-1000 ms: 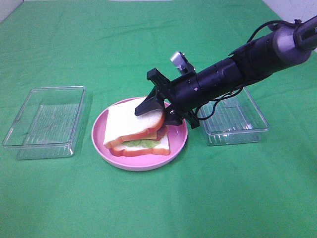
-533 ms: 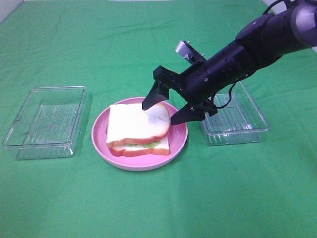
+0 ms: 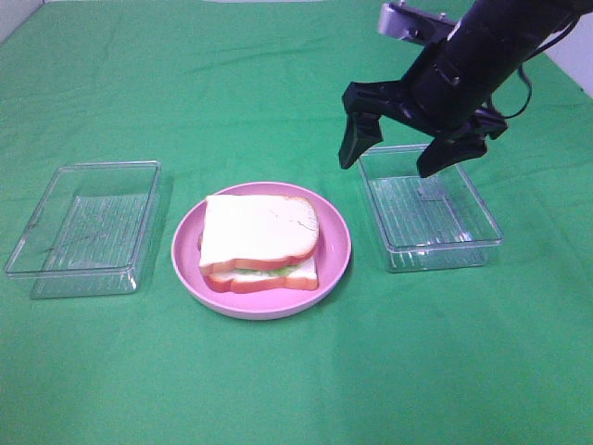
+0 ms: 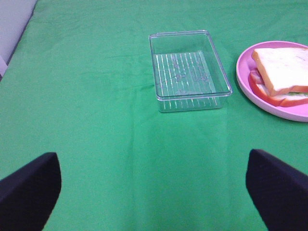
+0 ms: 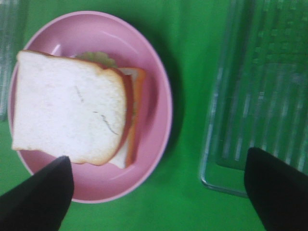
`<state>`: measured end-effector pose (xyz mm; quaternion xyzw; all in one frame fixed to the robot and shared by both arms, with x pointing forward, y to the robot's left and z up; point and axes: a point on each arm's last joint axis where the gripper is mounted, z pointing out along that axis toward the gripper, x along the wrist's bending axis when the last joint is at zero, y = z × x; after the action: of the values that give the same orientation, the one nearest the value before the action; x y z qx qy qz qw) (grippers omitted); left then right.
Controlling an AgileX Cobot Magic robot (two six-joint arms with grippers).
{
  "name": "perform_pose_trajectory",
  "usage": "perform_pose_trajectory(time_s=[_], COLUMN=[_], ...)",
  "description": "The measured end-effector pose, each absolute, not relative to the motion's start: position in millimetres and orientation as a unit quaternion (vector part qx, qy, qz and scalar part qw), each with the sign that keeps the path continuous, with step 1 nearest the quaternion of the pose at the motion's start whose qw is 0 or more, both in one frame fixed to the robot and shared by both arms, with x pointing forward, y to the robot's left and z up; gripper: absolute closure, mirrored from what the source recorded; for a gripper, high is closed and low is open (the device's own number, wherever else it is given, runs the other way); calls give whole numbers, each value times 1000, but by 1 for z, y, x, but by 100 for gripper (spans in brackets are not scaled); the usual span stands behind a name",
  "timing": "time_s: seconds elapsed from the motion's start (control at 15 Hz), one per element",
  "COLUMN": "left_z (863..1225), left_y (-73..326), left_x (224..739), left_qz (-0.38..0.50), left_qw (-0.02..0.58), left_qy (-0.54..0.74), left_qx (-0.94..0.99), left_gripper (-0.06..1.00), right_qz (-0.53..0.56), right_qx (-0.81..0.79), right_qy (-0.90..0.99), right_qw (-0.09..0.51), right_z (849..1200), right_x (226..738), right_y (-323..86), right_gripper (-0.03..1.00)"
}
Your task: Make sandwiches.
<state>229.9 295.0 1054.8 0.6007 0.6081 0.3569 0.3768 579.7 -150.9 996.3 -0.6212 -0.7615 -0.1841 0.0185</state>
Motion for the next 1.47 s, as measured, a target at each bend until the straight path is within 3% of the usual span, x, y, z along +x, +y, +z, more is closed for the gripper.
perform_pose_trajectory(time_s=[0.13,0.4,0.67,1.0,1.47], left_z=[1055,1055,1055,1055,1055], left_y=[295,295,295,295,295], left_x=[230,230,230,230,230], left_qz=[357,357,357,357,357], left_qw=[377,377,377,377,377], left_qy=[608,608,608,608,608], left_qx=[601,601,601,601,601], left_gripper=[-3,-3,-3,-3,-3], right_qz=[-151,-104,-91,-81,-209], right_qx=[-640,-702,-710,-707,-681], right_qy=[-754,-704,-698,-702,-690], right_qw=[-15,-18,-13,-14,-133], right_z=[1010,1011,1022,1040,1072], right_x=[582,592,584,494,336], right_y=[-176,-254,-275,-280,-287], right_gripper=[5,5,5,5,5])
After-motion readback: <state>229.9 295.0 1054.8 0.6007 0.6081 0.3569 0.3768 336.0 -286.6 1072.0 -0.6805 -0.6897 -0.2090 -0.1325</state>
